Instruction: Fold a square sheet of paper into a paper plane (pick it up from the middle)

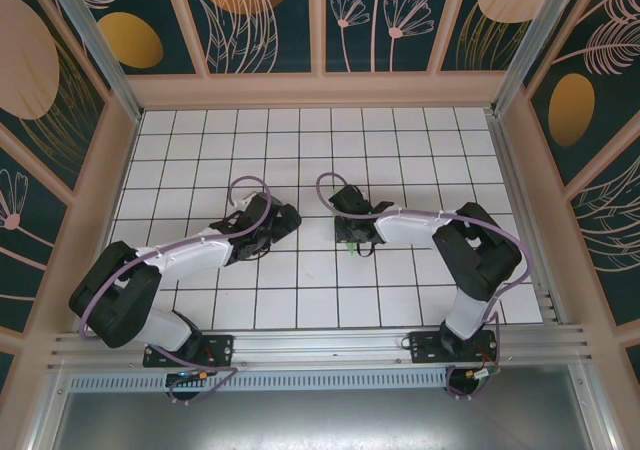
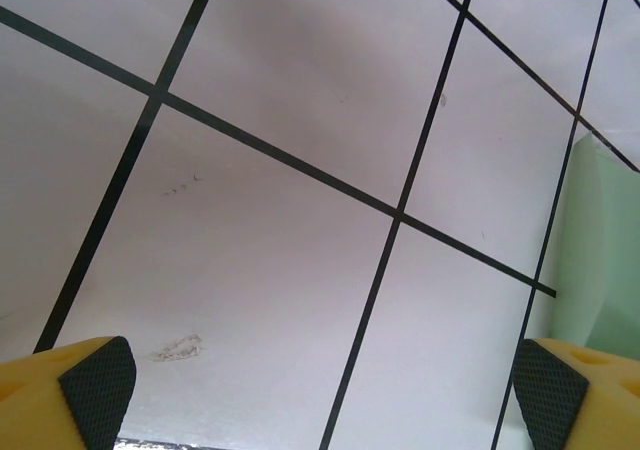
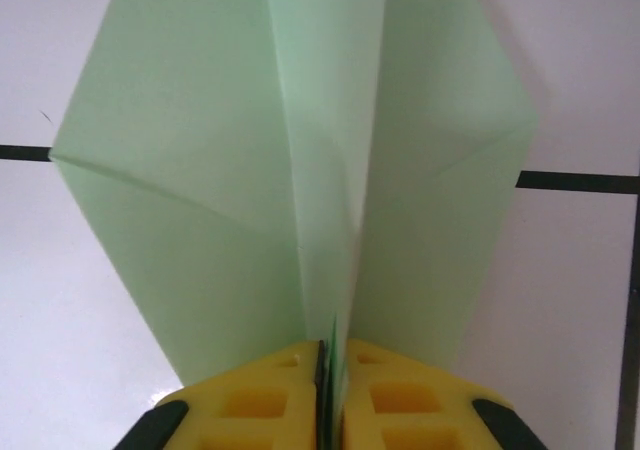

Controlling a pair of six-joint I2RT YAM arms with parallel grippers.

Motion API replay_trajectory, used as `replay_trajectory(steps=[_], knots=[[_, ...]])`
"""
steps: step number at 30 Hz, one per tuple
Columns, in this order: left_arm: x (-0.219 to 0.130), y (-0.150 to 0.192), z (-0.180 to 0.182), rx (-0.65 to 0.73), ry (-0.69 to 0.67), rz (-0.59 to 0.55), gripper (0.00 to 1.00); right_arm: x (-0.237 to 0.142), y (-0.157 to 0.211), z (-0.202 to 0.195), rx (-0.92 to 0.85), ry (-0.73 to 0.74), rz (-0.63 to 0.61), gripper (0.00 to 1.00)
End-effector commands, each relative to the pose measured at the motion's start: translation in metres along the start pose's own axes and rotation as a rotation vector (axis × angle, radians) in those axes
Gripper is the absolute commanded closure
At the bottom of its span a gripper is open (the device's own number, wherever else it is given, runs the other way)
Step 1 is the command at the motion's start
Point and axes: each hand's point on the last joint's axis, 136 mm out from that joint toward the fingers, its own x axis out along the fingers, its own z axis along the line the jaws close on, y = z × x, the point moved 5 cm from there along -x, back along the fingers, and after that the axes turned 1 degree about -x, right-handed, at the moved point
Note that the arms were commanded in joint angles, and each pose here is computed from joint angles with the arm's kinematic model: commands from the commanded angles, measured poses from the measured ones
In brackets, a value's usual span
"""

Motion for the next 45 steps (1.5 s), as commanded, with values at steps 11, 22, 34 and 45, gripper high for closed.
replay_trajectory(steps=[11,22,34,45], knots=[[-0.001,-0.003,0.014,-0.002,-0.057,-0.015,0.01,0.021,0.024,-0.014,0.046,0.075,0.085,0.93],[-0.01,-0.015,0.018,0.015,-0.071,-0.049,0.01,0.011,-0.097,-0.007,0.031,0.056,-0.147,0.97],[-0.01,-0.017,0.024,0.035,-0.088,-0.047,0.02,0.055,-0.13,-0.019,0.011,0.108,-0.132,0.92],[-0.021,-0.042,0.015,0.05,-0.077,-0.119,0.01,0.056,-0.125,-0.019,0.044,0.11,-0.099,0.85]])
